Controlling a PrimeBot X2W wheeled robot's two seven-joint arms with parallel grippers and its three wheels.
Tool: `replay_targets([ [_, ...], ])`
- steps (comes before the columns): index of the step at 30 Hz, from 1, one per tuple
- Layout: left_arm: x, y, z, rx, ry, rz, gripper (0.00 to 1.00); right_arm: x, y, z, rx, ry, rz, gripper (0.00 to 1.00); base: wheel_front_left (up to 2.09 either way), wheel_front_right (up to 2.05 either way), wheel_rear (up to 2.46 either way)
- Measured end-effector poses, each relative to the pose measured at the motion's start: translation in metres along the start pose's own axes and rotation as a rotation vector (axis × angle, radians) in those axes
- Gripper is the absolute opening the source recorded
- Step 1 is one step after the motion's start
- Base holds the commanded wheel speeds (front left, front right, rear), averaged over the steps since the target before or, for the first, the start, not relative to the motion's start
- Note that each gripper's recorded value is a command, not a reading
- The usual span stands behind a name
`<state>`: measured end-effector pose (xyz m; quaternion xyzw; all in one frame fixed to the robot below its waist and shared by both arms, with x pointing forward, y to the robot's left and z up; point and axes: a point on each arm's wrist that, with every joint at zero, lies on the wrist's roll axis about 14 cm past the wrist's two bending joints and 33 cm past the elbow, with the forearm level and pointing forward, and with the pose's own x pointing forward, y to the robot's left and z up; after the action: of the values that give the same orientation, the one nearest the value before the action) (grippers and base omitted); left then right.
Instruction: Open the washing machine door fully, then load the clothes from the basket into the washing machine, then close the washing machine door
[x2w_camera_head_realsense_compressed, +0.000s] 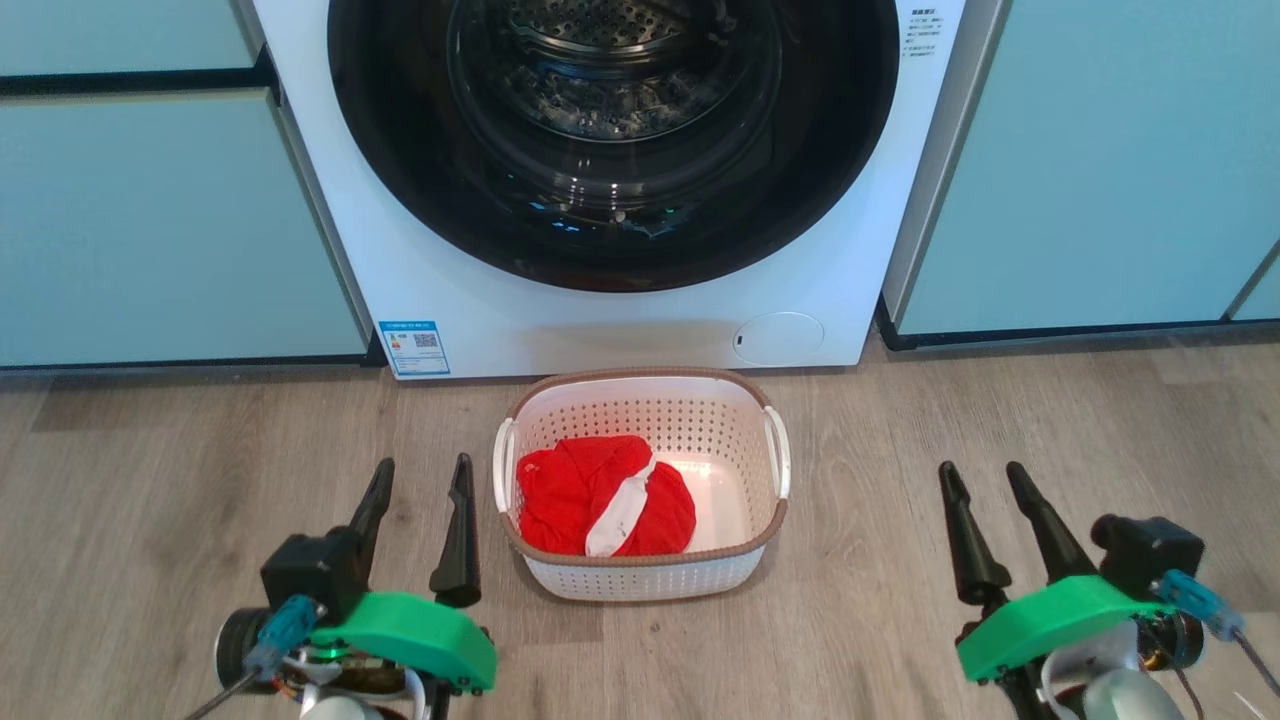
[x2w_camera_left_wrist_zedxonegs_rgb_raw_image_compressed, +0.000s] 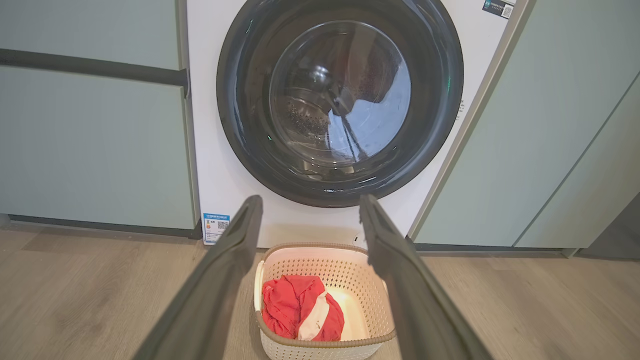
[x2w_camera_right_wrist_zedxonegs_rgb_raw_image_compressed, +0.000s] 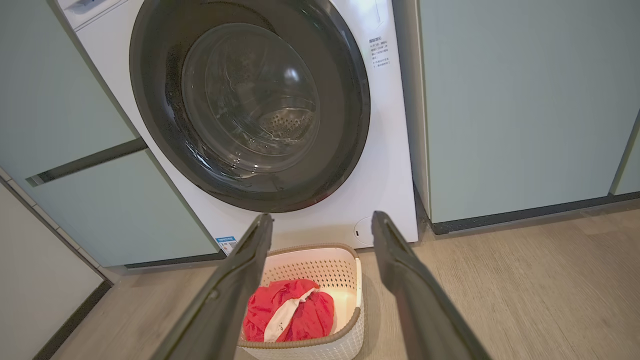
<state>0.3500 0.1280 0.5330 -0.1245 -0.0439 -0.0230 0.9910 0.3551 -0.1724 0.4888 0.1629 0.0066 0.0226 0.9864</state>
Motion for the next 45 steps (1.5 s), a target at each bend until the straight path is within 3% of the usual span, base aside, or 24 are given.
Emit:
replay_targets([
  [23,-0.002,-0.003,-0.021,0.171,0.012,-0.050,1.00,-0.001,0.012,-0.003,-0.259,-0.012,0.069,1.00,0.00,0.00,0.00],
  [45,-0.005,0.000,-0.035,0.133,0.060,-0.049,1.00,0.000,0.014,0.001,-0.250,-0.028,0.073,1.00,0.00,0.00,0.00],
])
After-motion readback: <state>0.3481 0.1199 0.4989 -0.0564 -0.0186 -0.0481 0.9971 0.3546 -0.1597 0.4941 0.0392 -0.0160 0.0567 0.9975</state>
